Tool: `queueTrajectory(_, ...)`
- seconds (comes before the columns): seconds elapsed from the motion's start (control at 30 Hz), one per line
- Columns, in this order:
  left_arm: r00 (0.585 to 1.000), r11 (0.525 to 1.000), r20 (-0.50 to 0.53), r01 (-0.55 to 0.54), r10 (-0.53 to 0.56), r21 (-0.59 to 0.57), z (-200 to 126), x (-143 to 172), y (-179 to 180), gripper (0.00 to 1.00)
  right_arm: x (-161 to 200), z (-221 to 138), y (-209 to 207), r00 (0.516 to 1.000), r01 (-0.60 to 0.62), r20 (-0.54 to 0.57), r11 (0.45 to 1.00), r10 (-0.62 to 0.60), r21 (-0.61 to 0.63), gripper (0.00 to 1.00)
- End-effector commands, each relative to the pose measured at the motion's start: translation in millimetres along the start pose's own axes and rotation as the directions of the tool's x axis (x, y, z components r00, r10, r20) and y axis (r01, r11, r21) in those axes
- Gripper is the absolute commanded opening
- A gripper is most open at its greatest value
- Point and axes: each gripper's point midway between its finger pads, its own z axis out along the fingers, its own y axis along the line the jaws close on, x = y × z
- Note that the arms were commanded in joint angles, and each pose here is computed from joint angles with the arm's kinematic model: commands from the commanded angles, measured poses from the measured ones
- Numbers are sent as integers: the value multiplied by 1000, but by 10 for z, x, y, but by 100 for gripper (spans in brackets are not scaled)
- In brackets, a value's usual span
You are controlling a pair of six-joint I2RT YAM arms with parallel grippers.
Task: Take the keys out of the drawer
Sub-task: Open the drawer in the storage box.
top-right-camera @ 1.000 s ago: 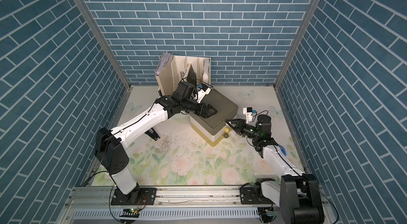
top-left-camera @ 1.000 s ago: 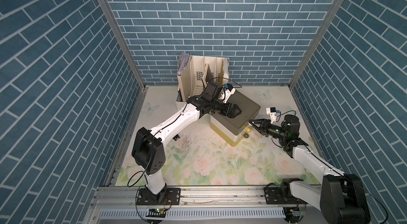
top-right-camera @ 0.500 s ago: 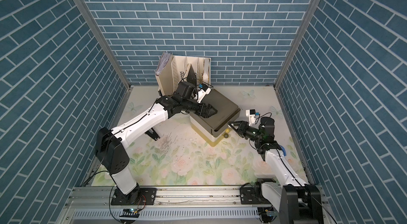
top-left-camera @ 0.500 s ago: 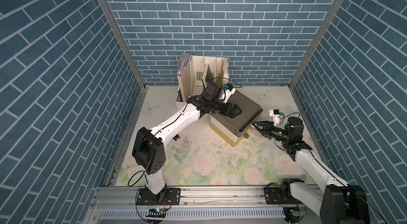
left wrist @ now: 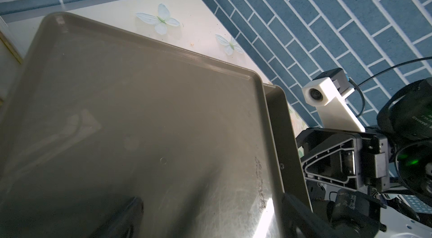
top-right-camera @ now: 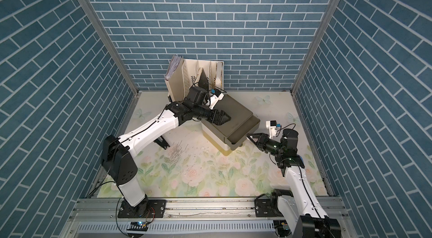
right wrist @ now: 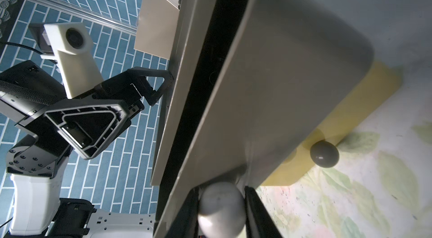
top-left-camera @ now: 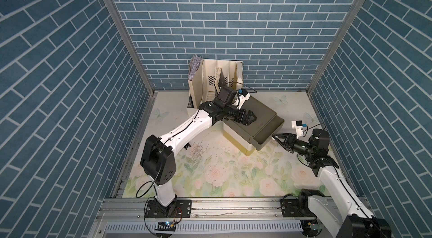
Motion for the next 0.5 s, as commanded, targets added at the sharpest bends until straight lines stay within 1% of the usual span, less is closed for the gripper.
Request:
queueTrajectory(0.0,996,999,-80,41,-43,-19,121,215,79,97,135,-62,-24,999,23,-37,1000,-23,-3,5)
queueTrajectory(0.2,996,999,-84,40,-41,-25,119,226,91,97,175,-136,-13,999,24,-31,1000,-24,7,4)
queueTrajectory(0.47,995,999,-88,40,-42,-23,144,215,98,97,302,-212,-133,999,15,-29,997,-12,80,3)
